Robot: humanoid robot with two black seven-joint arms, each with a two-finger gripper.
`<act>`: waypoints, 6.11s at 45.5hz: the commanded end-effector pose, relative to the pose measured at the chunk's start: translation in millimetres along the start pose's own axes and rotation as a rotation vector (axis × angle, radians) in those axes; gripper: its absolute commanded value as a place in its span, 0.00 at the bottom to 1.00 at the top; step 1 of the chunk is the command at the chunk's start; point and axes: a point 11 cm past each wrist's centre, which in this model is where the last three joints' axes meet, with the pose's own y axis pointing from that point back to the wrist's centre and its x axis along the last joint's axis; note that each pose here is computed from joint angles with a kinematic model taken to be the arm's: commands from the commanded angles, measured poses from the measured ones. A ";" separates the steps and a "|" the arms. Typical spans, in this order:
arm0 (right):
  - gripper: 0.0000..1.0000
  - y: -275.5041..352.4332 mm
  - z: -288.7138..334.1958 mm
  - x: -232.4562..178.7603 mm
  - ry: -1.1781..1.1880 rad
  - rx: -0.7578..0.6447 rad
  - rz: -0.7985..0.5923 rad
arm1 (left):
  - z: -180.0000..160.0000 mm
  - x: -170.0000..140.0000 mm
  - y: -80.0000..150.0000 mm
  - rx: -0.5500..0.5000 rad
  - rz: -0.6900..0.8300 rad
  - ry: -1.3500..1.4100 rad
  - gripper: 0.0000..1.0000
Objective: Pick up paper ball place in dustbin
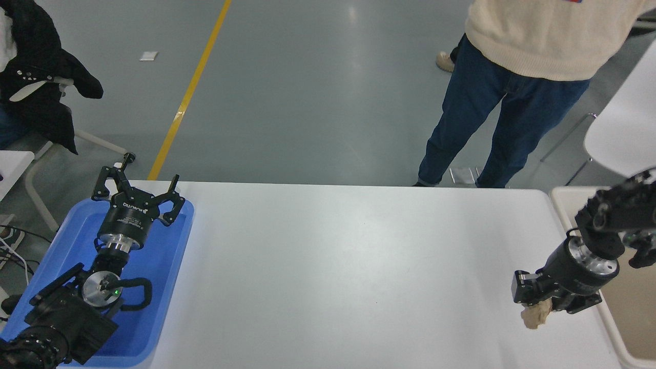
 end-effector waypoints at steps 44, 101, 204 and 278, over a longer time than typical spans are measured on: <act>0.00 186.0 55.7 38.8 -0.138 -0.021 0.416 | 0.1 0.1 0.0 -0.001 0.001 0.001 1.00; 0.00 -40.5 292.1 24.5 -0.598 -0.359 0.686 | 0.1 0.1 0.0 -0.001 0.001 0.001 1.00; 1.00 -56.8 186.1 23.6 -0.412 -0.133 0.656 | 0.1 0.1 0.0 -0.001 0.001 0.001 1.00; 1.00 -62.8 -19.3 125.9 -1.441 1.297 0.827 | 0.1 0.1 0.0 -0.001 0.001 0.001 1.00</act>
